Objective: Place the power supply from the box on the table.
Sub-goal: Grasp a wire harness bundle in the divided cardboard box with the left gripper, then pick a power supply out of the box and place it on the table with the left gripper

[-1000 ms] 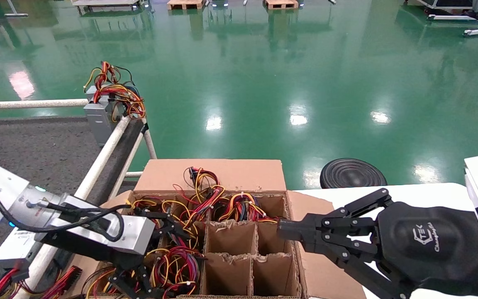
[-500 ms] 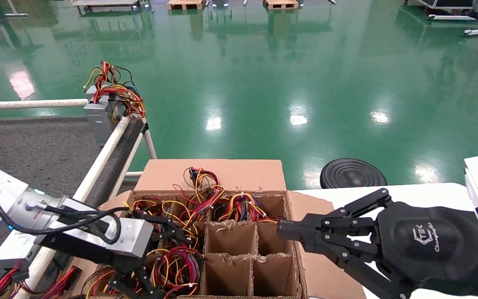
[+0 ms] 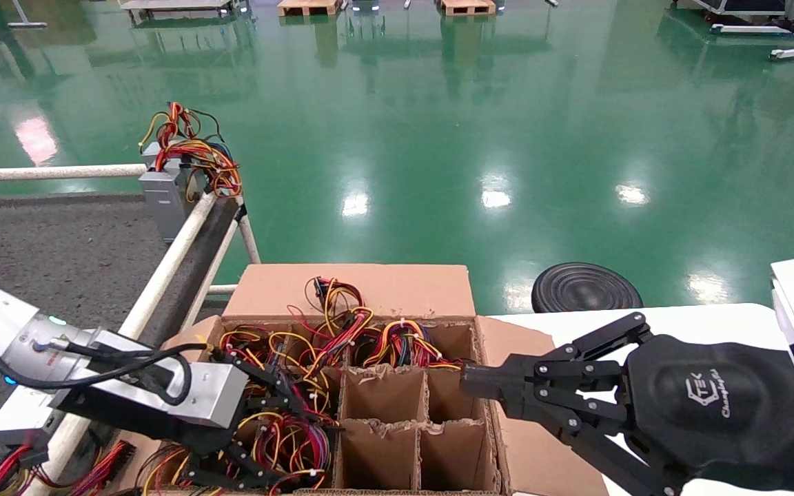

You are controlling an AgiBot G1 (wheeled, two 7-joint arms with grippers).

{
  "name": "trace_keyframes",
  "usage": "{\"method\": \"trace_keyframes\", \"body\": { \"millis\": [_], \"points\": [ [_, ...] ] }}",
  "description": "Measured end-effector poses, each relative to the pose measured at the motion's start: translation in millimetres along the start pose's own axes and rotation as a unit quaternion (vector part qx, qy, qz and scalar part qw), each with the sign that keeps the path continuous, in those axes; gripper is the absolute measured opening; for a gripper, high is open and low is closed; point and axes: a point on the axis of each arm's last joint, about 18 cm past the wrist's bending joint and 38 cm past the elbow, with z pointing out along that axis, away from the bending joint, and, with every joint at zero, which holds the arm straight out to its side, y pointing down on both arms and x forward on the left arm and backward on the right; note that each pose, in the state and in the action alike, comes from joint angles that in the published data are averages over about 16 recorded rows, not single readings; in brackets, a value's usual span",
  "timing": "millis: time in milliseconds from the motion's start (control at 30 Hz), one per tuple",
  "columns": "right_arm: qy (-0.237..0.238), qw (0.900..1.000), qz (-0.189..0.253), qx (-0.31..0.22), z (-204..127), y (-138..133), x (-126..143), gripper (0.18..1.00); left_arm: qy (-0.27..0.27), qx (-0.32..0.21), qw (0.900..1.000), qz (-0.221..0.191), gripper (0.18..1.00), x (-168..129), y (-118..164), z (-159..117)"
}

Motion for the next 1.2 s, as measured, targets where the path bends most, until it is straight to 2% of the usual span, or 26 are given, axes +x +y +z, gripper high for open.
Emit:
{"method": "trace_keyframes", "body": {
  "millis": [200, 333, 733, 1200],
  "points": [
    [0.0, 1.0, 0.0, 0.0, 0.0, 0.0, 0.0, 0.194, -0.003, 0.003, 1.0, -0.002, 0.664, 0.4, 0.7, -1.7],
    [0.0, 1.0, 0.0, 0.0, 0.0, 0.0, 0.0, 0.194, -0.005, 0.005, 1.0, -0.004, 0.526, 0.9, 1.4, -3.3],
    [0.0, 1.0, 0.0, 0.0, 0.0, 0.0, 0.0, 0.194, -0.022, 0.014, 0.9996, -0.01, 0.298, 2.3, 3.3, -16.6],
    [0.0, 1.0, 0.0, 0.0, 0.0, 0.0, 0.0, 0.194, -0.059, 0.029, 0.9978, 0.004, 0.211, -3.5, -8.4, -45.8]
  ]
}}
